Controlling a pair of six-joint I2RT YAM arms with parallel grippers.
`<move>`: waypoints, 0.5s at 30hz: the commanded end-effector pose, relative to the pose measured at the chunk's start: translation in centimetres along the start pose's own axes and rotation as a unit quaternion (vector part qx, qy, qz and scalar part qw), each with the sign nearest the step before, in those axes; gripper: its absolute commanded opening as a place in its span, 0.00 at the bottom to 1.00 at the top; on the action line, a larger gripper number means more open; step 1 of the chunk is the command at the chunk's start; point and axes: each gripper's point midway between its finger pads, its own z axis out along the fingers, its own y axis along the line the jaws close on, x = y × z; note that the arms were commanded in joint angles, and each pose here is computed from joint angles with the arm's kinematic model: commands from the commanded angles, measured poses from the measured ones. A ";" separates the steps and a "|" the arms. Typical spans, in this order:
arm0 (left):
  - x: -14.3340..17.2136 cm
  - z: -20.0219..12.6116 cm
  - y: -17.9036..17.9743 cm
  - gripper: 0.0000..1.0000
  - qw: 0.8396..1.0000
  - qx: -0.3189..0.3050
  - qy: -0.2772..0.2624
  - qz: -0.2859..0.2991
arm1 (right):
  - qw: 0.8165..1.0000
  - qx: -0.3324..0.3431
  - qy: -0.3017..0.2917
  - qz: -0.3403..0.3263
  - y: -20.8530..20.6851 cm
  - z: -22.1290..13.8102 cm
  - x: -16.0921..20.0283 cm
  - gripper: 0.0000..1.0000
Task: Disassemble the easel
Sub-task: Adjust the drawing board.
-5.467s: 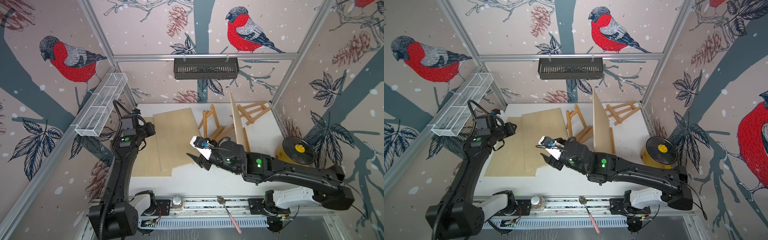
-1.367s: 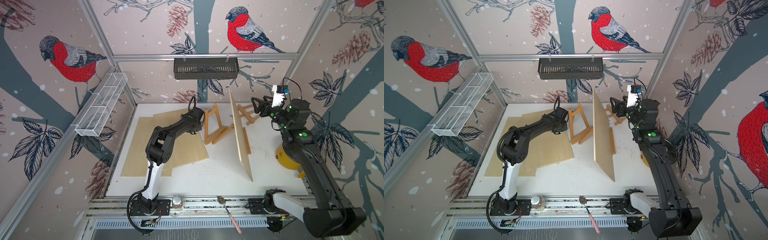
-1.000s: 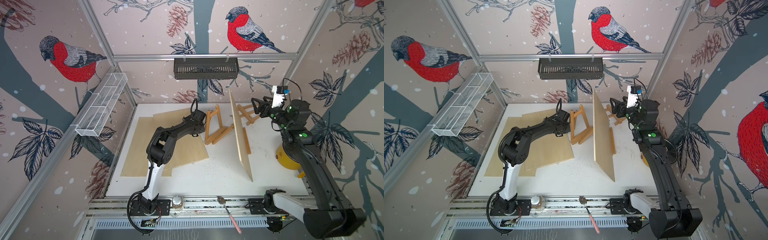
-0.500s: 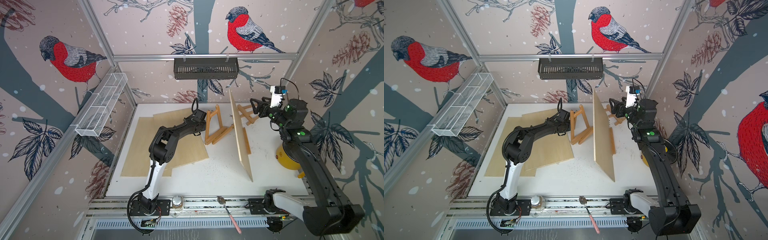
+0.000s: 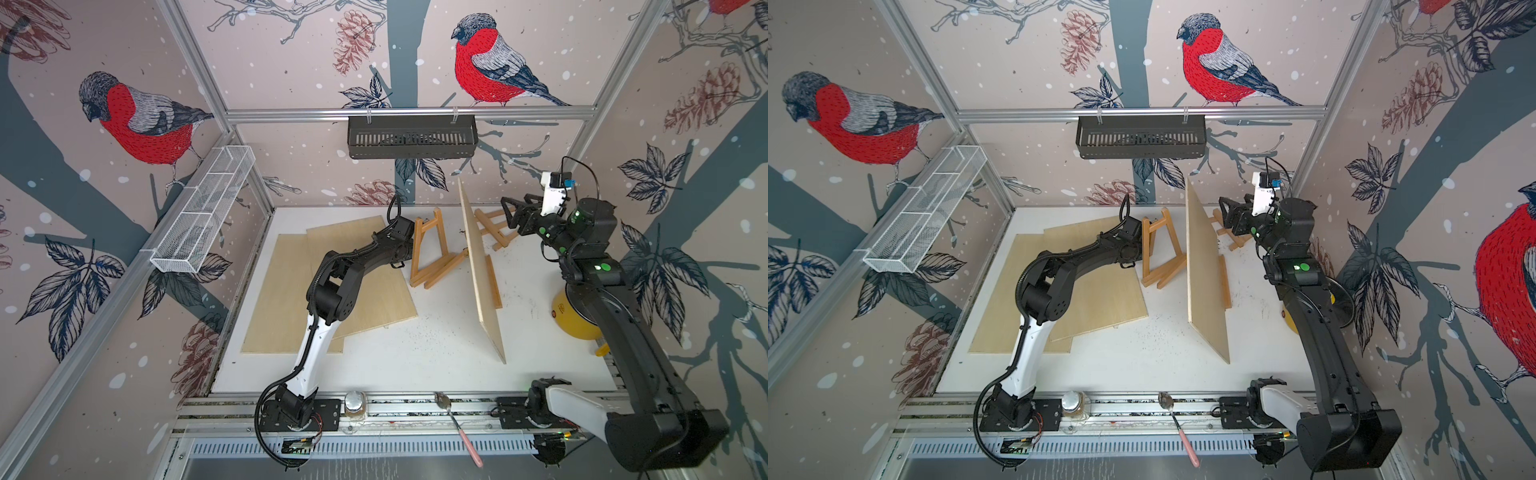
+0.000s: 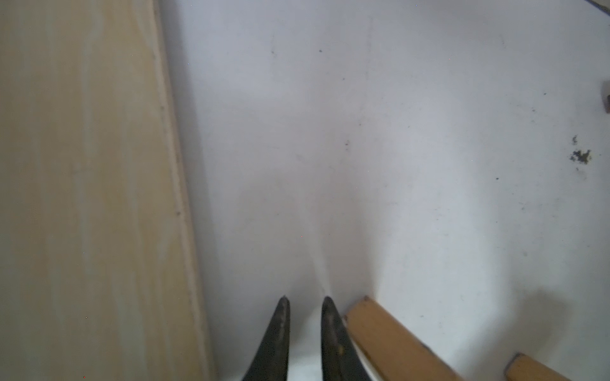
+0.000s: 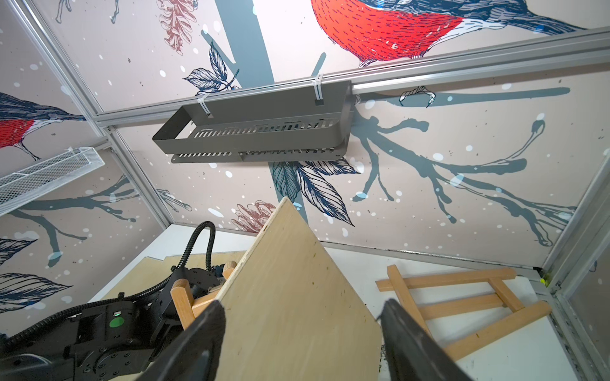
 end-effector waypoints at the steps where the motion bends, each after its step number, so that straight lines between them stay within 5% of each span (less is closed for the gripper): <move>1: 3.6 -0.8 3.9 0.20 0.995 -0.075 0.064 0.028 | 1.000 -0.009 -0.020 -0.006 0.3 0.0 -0.9 0.76; 15: 5.3 -3.4 8.3 0.21 0.989 -0.119 0.083 0.037 | 1.000 -0.018 -0.021 -0.001 0.5 0.2 -0.8 0.76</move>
